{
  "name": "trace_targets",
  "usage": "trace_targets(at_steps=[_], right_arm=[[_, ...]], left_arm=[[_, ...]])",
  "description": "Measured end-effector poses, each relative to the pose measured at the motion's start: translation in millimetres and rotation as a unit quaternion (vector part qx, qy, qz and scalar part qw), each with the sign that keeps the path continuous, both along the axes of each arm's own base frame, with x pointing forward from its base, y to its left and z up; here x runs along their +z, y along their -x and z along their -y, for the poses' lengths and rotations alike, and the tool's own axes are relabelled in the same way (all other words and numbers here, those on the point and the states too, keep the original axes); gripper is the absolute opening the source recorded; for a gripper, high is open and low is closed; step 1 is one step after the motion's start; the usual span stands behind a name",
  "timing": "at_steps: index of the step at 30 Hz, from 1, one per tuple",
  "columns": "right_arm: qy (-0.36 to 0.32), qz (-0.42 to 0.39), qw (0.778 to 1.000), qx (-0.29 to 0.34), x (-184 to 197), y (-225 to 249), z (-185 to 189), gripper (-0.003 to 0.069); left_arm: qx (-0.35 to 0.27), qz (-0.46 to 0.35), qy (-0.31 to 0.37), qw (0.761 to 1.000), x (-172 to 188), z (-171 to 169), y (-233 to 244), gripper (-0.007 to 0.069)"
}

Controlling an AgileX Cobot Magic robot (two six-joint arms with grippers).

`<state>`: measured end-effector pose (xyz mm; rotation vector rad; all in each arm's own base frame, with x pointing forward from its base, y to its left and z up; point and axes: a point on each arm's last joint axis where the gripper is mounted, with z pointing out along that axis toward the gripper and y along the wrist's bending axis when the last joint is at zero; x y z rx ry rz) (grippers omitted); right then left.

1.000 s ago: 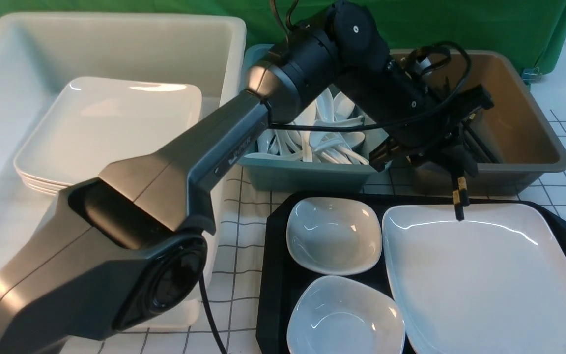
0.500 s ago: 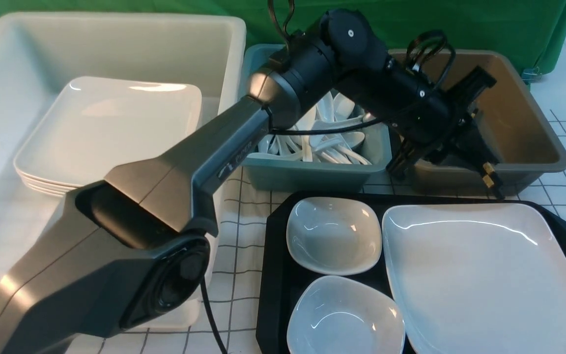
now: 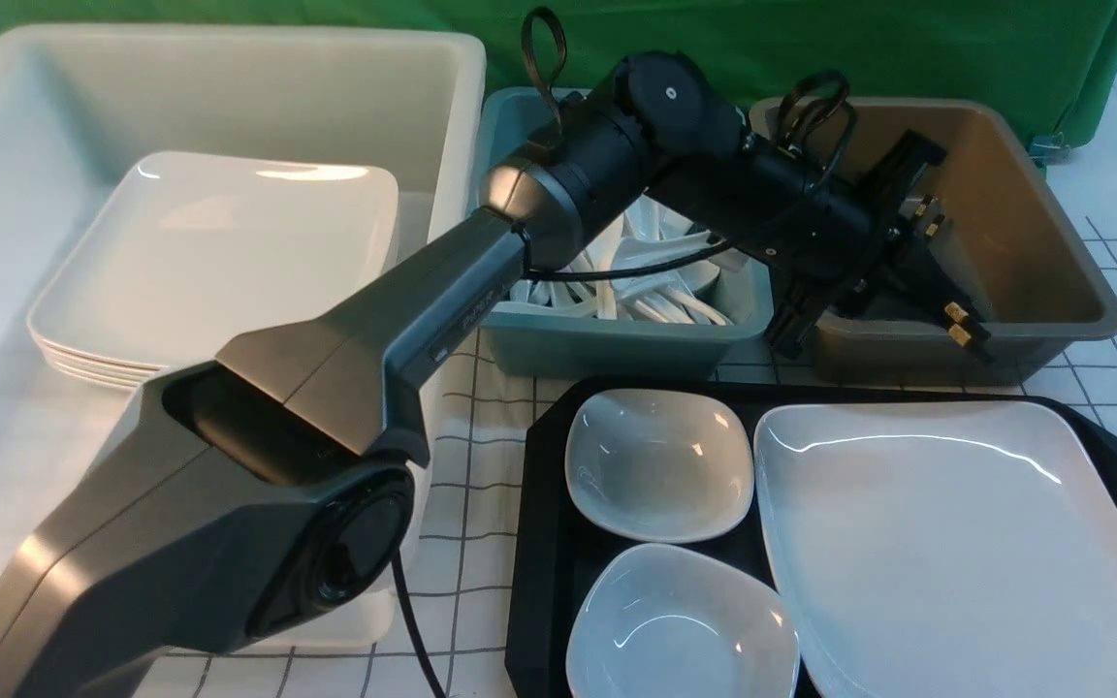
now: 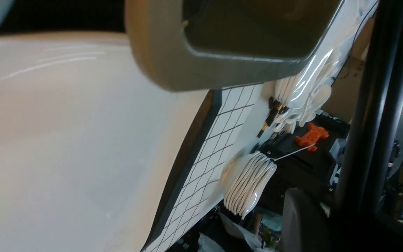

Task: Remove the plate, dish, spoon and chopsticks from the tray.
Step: Use the left arm to put the chopsticks into the small storage box on the right

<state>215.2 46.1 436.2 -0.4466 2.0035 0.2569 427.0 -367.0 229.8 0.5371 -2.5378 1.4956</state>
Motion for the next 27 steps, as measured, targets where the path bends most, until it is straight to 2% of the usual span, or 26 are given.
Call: trace_targets(at_steps=[11,15,20,27], right_arm=[[-0.001,0.001,1.000,0.000,0,0,0,0.0135],[-0.001,0.002,1.000,-0.001,0,0,0,0.0135],[-0.001,0.001,1.000,0.000,0,0,0,0.0141],[-0.001,0.001,1.000,0.000,0,0,0,0.0143]], left_arm=[[0.042,0.003,0.017,0.999,3,-2,-9,0.0101],[0.058,-0.009,0.021,0.998,1,-1,-11,0.0144],[0.066,-0.019,0.028,0.997,-3,0,-12,0.0239],[0.100,-0.016,0.067,0.993,2,2,-19,0.0283]])
